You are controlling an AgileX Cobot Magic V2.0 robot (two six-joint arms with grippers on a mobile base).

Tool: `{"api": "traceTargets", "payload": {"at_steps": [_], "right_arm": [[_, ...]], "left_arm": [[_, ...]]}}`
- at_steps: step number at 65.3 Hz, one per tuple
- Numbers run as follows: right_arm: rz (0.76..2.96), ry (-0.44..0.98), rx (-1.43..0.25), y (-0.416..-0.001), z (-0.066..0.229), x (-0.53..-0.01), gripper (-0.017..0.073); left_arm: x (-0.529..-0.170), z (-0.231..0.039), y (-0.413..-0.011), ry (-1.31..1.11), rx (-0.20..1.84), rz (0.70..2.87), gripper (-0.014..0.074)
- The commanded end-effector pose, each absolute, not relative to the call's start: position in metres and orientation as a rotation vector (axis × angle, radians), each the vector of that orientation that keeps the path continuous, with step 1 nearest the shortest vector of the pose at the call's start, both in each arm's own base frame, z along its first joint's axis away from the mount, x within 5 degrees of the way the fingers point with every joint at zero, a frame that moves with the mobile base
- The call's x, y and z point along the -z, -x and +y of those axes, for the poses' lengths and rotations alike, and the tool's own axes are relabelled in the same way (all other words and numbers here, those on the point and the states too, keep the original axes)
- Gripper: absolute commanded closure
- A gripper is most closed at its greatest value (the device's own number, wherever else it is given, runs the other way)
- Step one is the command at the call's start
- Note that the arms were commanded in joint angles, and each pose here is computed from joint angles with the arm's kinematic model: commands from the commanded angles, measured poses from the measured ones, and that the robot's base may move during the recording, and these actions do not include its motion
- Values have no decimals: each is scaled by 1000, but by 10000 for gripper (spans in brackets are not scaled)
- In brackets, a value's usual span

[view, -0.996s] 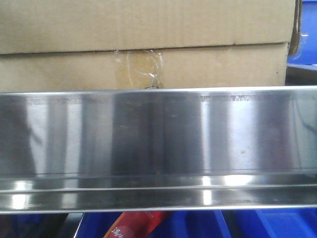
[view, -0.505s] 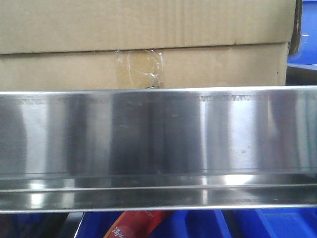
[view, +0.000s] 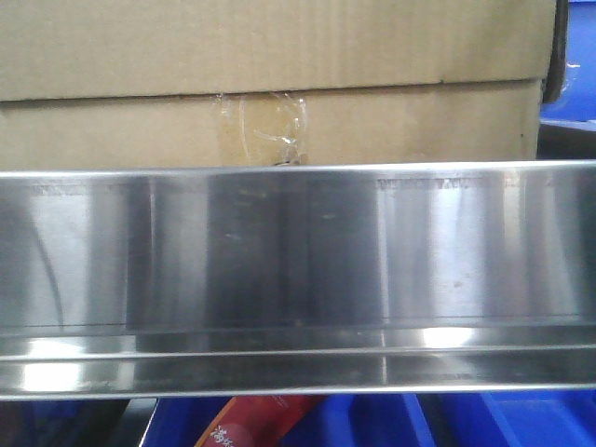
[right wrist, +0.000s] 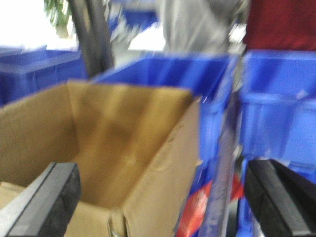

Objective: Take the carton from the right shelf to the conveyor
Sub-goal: 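Close both grippers on the carton's opposite side walls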

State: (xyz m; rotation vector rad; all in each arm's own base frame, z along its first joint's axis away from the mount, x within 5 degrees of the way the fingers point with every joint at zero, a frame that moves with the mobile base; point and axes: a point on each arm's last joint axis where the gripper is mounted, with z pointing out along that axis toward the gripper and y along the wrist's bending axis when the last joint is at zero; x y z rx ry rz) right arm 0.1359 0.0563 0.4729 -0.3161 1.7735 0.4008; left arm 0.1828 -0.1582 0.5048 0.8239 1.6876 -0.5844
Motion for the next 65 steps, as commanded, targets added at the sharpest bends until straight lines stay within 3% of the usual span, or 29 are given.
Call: {"api": "traceTargets", "payload": {"at_steps": [1, 14, 33, 50, 65], "right_arm": [[1796, 335, -400, -150, 62, -482, -9], [1878, 384, -403, -179, 74, -508, -9], [2099, 490, -398, -224, 91, -519, -9], [2199, 393, -352, -258, 95, -507, -9], [2251, 443, -369, -278, 116, -488, -9]], "left_arm": [[-516, -155, -190, -679, 509, 1755, 150], [-525, -136, -214, -298, 271, 2026, 150], [-519, -120, -246, -108, 203, 2153, 150], [-506, -102, -273, -8, 133, 2199, 150], [-487, -100, -299, 16, 30, 2241, 150]]}}
